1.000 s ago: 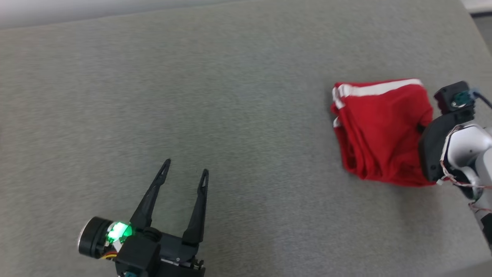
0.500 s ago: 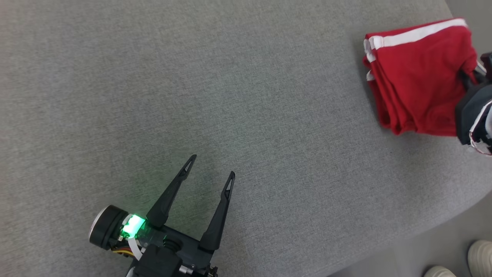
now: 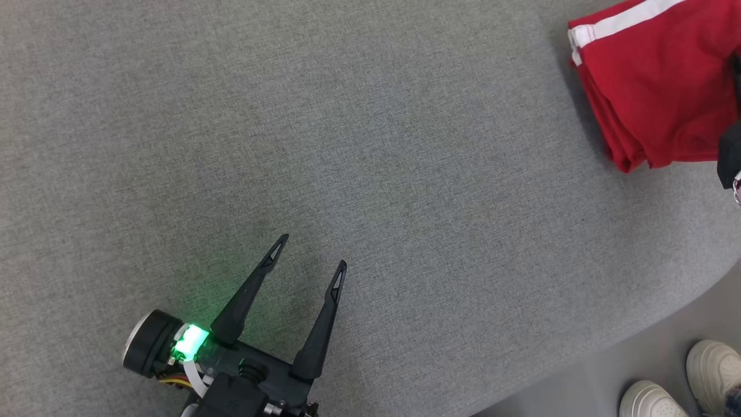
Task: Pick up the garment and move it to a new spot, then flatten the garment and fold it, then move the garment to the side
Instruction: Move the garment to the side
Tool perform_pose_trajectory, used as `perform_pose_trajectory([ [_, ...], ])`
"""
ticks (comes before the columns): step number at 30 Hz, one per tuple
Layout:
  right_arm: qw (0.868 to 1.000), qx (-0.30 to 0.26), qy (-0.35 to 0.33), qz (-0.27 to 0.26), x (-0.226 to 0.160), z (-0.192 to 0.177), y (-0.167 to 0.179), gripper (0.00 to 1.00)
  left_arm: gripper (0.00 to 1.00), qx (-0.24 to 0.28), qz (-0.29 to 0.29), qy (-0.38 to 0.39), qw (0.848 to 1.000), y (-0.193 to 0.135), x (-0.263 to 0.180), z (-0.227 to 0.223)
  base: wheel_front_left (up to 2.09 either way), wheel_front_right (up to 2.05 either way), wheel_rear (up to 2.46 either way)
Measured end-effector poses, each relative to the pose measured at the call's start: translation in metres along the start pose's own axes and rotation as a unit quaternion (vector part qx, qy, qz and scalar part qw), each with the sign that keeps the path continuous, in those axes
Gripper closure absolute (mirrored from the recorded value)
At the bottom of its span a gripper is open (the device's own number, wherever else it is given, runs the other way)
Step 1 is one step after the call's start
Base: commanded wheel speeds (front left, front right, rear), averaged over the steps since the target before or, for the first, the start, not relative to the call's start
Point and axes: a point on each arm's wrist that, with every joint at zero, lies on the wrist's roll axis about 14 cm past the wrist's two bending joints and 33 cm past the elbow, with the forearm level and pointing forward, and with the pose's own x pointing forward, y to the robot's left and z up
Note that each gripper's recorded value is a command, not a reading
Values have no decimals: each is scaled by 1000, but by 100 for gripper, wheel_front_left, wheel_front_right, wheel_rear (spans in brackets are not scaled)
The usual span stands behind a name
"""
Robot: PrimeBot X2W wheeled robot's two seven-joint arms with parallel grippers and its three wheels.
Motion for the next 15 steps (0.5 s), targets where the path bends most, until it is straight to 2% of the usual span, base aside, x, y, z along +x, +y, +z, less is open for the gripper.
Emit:
perform_pose_trajectory([
  [1,1000,-3,-1,0,0,0,0,2,0,0,0,0,1000,0,0,0,0,0,0],
  [11,999,7,-47,3,-3,18,5,0,0,8,17,-13,1000,6,3,13,0,0,0],
  [15,996,37,-84,12,-8,28,15,0,0,7,42,-18,999,13,0,22,0,0,0],
])
